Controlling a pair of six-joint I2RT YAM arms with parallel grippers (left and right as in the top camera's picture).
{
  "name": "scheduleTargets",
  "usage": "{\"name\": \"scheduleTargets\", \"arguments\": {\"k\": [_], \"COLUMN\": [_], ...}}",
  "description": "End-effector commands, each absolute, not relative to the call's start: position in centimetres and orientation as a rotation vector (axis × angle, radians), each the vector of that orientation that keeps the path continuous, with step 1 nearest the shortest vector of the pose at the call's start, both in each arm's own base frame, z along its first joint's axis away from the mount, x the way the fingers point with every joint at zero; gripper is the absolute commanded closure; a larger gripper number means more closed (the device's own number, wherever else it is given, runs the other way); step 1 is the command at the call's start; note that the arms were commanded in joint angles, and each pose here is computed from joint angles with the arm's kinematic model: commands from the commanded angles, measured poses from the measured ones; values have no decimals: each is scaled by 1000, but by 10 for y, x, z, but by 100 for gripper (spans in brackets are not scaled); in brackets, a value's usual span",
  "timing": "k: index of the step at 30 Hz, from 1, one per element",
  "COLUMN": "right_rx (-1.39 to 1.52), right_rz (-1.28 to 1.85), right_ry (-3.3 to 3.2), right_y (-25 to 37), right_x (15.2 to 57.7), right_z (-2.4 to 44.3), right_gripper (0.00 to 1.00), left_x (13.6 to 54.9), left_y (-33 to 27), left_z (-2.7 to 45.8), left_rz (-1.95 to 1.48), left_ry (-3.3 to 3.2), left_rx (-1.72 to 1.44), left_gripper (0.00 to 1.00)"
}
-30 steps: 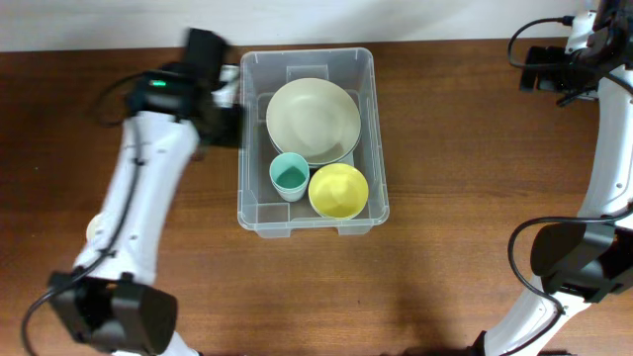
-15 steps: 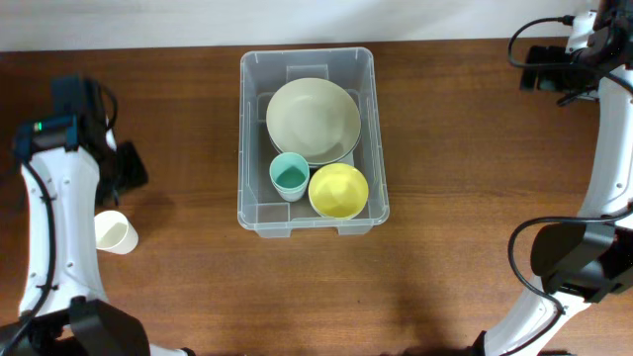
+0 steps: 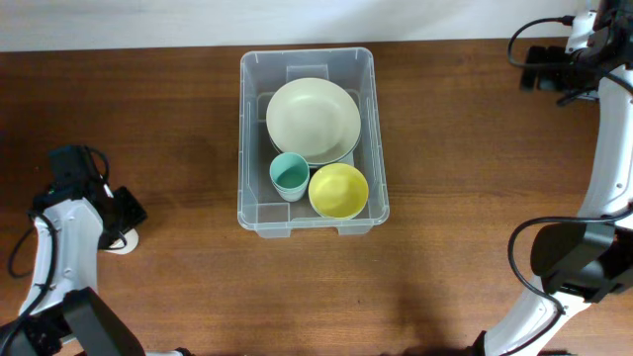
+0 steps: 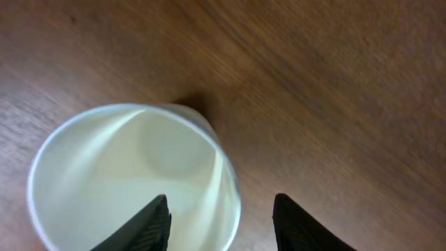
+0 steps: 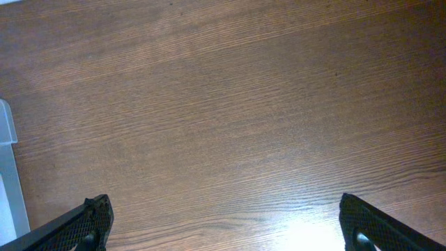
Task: Pack container
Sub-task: 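Release the mint cup and move the left gripper to the cream cup, then grasp the cream cup with the left gripper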
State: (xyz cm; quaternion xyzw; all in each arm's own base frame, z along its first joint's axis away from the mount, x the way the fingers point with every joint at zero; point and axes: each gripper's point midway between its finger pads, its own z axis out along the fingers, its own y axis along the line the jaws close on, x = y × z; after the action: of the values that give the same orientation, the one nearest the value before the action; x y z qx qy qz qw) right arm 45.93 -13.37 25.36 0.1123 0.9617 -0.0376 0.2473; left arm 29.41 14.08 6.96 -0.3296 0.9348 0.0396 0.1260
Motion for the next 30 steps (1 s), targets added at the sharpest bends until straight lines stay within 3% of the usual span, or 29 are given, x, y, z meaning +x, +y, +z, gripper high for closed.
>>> {"name": "scheduleTargets", "arguments": {"k": [1, 10, 13, 17, 18, 25, 30], "right_rx": [314, 314, 313, 314, 314, 314, 314], "right_rz": [-99, -99, -99, -99, -99, -99, -99], "right_ry": [2592, 2592, 2591, 2592, 2592, 2592, 2592], "right_y": [-133, -133, -133, -133, -133, -133, -133], "right_x": [457, 457, 457, 457, 457, 457, 457], "right_z": [266, 266, 266, 266, 266, 266, 266], "right_gripper": [1, 1, 1, 1, 1, 1, 1], "left_x": [287, 287, 292, 303, 310, 342, 390], "left_y": [139, 147, 151, 164, 168, 170, 99], "left_z": [51, 26, 30, 50, 61, 123, 189], "left_rz": [109, 172, 186, 252, 252, 216, 18], "left_ry": [2737, 2779, 2760, 2716, 2698, 2634, 2610], "left_rx": [-985, -1006, -1002, -998, -993, -946, -679], "left_gripper": [51, 52, 71, 87, 98, 99, 99]}}
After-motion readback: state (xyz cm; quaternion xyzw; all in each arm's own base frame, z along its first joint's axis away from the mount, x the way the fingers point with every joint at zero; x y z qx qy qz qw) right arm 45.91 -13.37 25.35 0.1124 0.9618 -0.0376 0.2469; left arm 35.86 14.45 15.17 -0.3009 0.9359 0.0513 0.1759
